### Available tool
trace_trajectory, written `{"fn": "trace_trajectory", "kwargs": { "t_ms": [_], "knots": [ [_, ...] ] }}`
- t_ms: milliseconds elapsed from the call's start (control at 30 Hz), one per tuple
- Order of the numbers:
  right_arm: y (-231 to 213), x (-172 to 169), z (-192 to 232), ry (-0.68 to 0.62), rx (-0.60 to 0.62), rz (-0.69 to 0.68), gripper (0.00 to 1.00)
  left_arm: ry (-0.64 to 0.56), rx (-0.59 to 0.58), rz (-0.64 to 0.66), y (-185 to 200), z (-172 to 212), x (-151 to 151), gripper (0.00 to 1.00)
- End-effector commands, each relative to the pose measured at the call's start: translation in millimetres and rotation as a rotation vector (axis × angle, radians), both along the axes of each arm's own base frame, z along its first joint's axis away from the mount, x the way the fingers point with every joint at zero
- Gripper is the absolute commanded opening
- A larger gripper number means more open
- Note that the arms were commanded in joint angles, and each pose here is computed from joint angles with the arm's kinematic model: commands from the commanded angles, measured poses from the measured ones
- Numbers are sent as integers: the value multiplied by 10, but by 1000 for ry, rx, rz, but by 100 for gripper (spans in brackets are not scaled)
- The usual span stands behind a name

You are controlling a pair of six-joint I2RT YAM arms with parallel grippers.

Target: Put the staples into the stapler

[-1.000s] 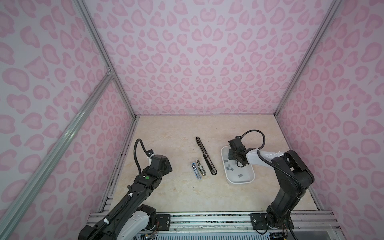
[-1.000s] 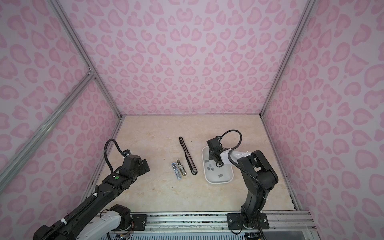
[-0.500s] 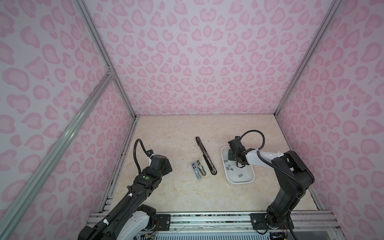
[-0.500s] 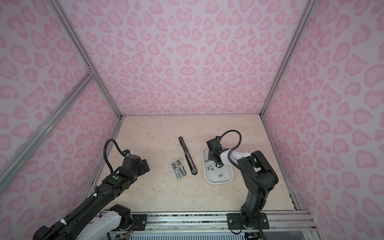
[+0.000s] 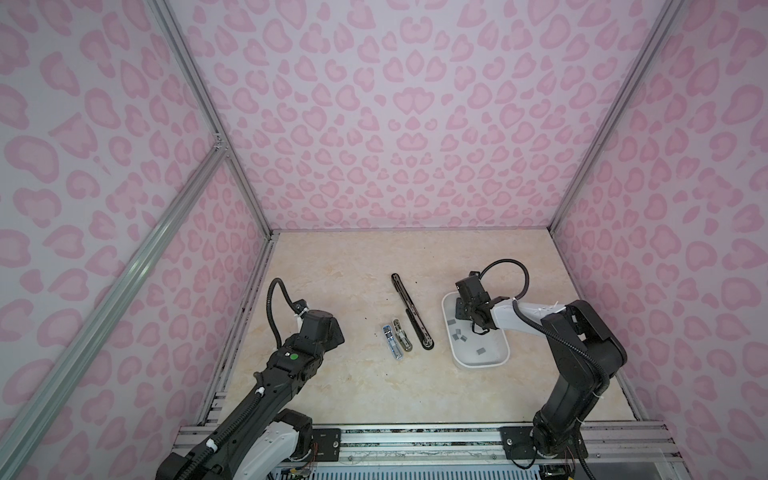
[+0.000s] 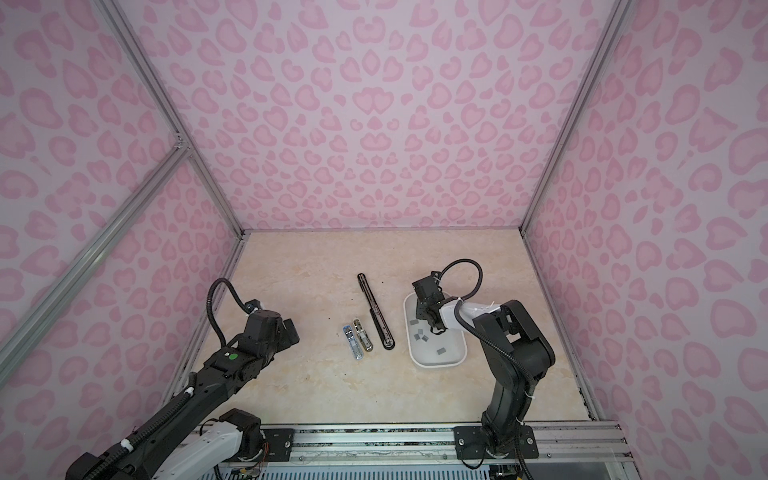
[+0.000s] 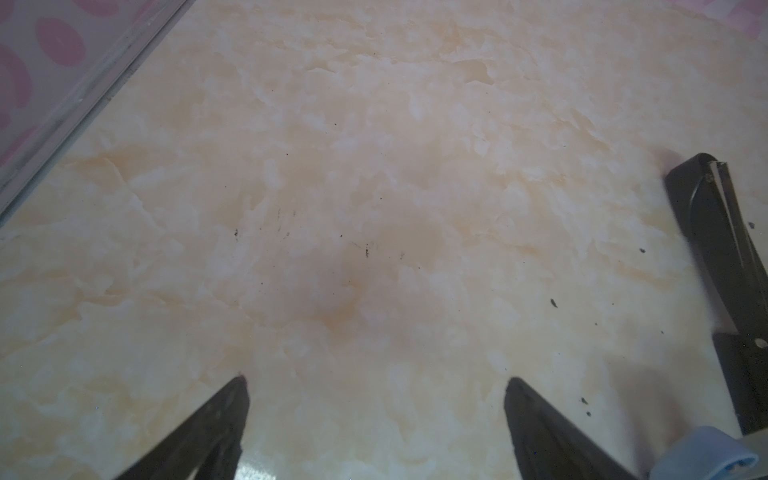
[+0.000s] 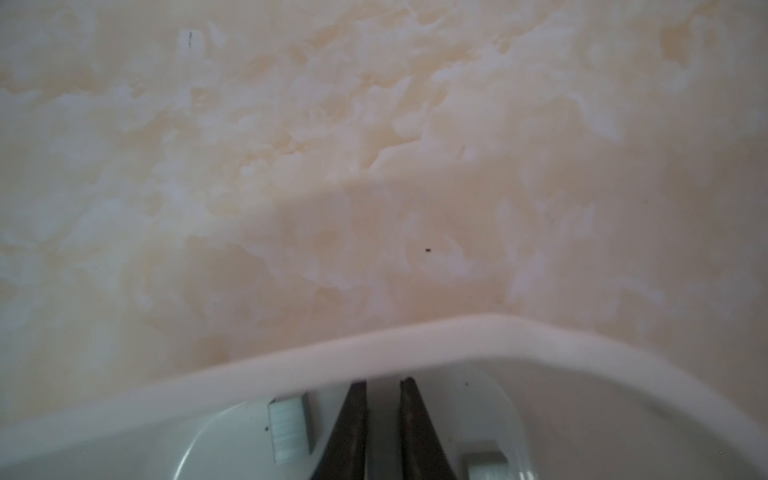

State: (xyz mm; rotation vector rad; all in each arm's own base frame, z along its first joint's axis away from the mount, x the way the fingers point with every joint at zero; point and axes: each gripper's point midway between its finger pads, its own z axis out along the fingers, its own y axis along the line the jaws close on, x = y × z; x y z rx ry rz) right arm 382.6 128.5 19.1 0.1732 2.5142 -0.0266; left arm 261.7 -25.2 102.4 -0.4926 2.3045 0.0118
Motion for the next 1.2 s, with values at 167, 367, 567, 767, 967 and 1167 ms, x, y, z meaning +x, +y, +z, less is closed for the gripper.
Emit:
{"fn": "trace_trajectory", "kwargs": {
  "t_ms": [167,367,567,767,967,1167],
  "knots": [
    [-97,-226,-70,82,-33,4,15,19,-43,-55,-103,41,-57,97],
    [-91,-202,186,13,-8,7,14,141,-66,-91,-143,-256,-294,98],
    [-22,-242,454,-83,19,54,15,107,-115,-152,-275,-258,-318,93],
    [173,-367,906,-236,30,140,14,4,-162,-193,-354,-123,-381,98],
    [705,-608,1347,-421,105,323,14,-93,-232,-218,-399,-13,-452,98],
    [1163,-948,1479,-545,177,459,14,-144,-321,-275,-521,47,-536,98]
  ]
}}
